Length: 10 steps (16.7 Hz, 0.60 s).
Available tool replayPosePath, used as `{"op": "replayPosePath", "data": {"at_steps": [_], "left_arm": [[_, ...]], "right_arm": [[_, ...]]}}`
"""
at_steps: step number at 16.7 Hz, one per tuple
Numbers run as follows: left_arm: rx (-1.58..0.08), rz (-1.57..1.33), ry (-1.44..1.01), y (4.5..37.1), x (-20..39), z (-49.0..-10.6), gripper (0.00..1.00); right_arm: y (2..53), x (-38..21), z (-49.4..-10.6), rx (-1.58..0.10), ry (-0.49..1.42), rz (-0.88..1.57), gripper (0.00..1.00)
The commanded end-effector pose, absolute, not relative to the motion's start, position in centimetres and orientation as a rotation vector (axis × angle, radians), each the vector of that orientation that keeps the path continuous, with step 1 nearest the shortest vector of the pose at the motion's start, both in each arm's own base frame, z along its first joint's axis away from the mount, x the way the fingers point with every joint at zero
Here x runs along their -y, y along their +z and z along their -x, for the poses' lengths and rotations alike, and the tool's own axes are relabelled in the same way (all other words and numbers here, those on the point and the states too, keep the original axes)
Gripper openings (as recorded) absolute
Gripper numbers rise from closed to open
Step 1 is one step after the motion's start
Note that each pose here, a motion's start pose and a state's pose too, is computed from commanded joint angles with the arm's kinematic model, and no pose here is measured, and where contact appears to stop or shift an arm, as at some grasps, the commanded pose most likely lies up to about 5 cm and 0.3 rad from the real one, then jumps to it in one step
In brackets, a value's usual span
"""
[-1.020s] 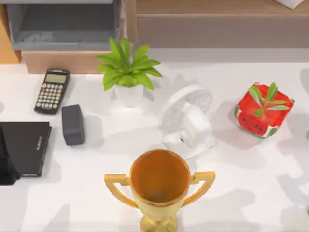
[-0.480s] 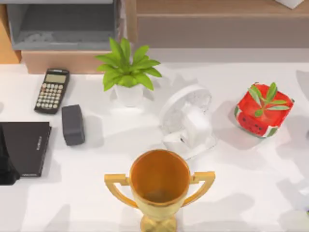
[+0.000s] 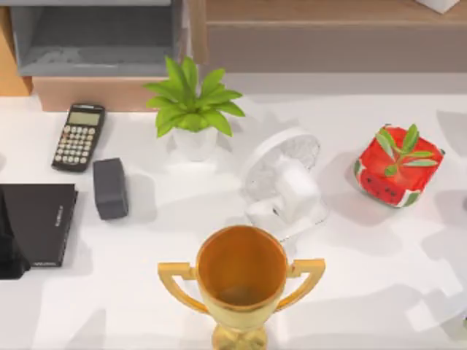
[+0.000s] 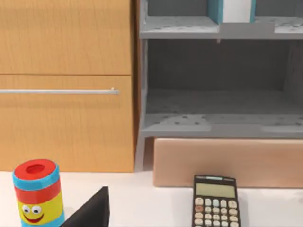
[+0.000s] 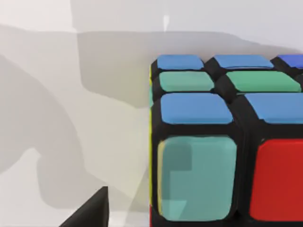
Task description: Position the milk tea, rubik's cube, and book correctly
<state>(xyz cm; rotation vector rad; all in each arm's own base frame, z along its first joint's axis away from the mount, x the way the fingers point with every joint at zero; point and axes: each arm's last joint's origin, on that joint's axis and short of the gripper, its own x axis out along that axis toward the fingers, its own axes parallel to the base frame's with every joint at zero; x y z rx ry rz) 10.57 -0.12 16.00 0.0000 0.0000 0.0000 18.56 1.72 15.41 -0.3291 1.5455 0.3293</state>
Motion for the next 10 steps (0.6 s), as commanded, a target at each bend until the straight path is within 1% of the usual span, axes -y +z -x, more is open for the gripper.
{"op": "replayPosePath", "data": {"at_steps": [4, 10], "left_arm": [[0.0, 0.0, 0.0, 16.0, 0.12, -10.57, 1.0], [0.0, 0.0, 0.0, 16.0, 0.12, -10.57, 1.0]], "right_arm": [[15.38, -1.72, -18.56, -1.546, 0.329, 0.329, 1.0], [15.38, -1.72, -18.56, -1.546, 0.329, 0.329, 0.55]]}}
